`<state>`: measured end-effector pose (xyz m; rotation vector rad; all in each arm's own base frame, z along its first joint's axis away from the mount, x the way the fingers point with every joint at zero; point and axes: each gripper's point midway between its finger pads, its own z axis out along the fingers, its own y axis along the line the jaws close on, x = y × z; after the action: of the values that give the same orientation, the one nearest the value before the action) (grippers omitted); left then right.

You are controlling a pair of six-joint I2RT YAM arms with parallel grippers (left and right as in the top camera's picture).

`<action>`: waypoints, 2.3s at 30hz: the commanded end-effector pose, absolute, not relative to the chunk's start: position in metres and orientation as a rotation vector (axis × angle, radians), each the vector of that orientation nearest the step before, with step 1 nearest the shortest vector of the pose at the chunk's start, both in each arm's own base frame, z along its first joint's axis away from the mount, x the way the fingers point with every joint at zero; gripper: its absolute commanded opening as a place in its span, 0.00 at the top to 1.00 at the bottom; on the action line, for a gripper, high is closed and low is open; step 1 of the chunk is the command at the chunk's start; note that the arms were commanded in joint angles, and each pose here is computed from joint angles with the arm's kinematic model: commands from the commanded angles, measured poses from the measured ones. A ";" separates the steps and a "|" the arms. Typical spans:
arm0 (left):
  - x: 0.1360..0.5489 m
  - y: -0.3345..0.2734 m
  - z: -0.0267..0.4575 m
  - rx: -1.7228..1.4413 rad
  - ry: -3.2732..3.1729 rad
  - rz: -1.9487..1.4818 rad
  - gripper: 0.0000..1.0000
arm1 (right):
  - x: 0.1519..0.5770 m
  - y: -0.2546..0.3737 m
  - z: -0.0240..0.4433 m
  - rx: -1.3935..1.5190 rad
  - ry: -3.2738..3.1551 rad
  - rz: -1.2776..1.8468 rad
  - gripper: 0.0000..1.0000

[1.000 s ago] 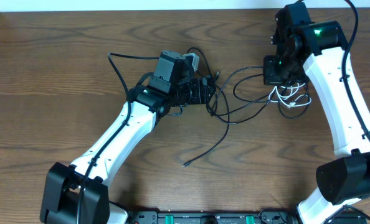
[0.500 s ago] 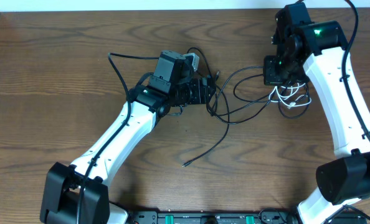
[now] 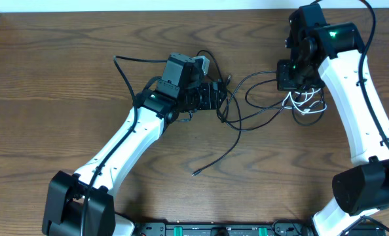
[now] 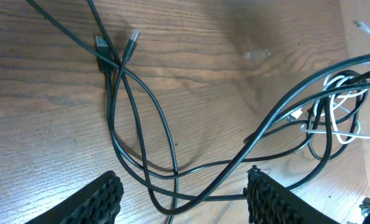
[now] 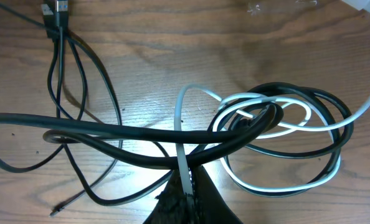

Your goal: Untangle cables

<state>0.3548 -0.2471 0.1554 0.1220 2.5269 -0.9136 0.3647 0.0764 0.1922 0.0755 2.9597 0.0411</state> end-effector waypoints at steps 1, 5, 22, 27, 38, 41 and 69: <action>0.361 -0.249 0.166 0.124 2.500 -0.912 0.34 | 0.361 0.076 0.200 0.085 2.935 0.035 0.99; 0.361 -0.249 0.166 0.125 2.500 -0.912 0.34 | 0.361 0.076 0.200 0.085 2.934 0.035 0.99; 0.361 -0.249 0.166 0.125 2.500 -0.911 0.34 | 0.363 0.077 0.196 0.107 2.932 0.039 0.99; 0.361 -0.249 0.166 0.125 2.500 -0.912 0.34 | 0.361 0.077 0.186 0.136 2.947 0.037 0.99; 0.361 -0.249 0.166 0.122 2.499 -0.906 0.34 | 0.353 0.063 0.157 0.245 3.000 0.018 0.96; 0.363 -0.247 0.165 0.115 2.498 -0.887 0.34 | 0.348 0.056 0.147 0.272 3.025 0.006 0.92; 0.389 -0.262 0.232 0.335 2.357 -0.780 0.30 | 0.373 0.017 0.186 0.343 2.885 0.463 0.27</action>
<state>0.3855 -0.2526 0.2390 0.2921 2.3461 -0.8051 0.3670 0.0094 0.1586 0.4428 2.9669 0.2877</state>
